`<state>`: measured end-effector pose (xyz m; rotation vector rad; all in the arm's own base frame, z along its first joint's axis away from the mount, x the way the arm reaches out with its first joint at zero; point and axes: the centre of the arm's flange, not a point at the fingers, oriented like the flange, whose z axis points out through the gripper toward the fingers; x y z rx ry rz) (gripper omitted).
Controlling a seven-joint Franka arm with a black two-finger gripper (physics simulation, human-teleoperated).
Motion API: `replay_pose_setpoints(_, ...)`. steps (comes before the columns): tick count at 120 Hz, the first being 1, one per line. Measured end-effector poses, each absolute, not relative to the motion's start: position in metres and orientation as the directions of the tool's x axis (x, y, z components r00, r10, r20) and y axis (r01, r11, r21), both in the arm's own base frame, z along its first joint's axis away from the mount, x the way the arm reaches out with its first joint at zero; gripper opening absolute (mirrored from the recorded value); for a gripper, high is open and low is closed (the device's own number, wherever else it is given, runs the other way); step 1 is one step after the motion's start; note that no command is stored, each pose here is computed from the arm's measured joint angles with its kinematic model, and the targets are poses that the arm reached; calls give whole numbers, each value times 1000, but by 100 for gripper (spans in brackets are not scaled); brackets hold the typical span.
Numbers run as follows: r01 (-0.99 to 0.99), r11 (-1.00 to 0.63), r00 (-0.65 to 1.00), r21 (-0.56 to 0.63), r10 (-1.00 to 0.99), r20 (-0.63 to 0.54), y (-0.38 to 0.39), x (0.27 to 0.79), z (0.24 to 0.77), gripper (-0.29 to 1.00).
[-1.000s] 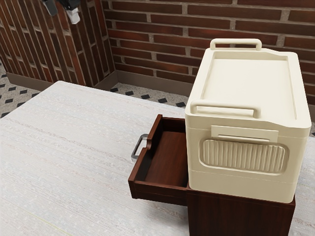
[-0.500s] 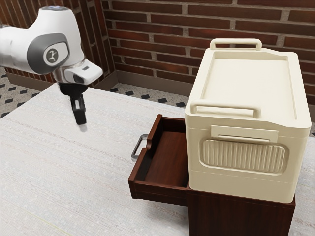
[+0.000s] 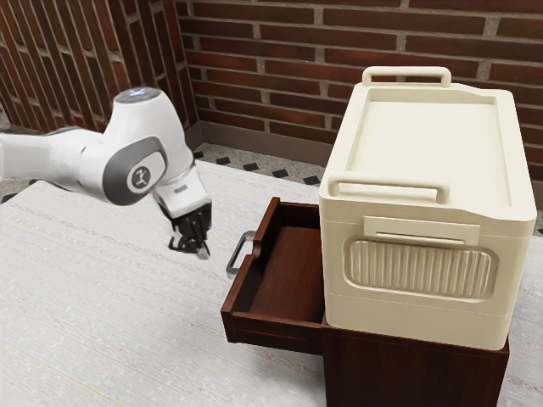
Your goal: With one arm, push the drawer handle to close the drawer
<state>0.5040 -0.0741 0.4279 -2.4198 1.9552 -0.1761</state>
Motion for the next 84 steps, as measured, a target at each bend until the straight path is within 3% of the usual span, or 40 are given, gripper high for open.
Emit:
replay_pose_setpoints(24, -989, -60, 49, -133, -995, 85, -98, 508, 418, -7)
replay_pose_setpoints(84, -982, 89, -120, -166, -974, 192, -148, 514, 405, -8)
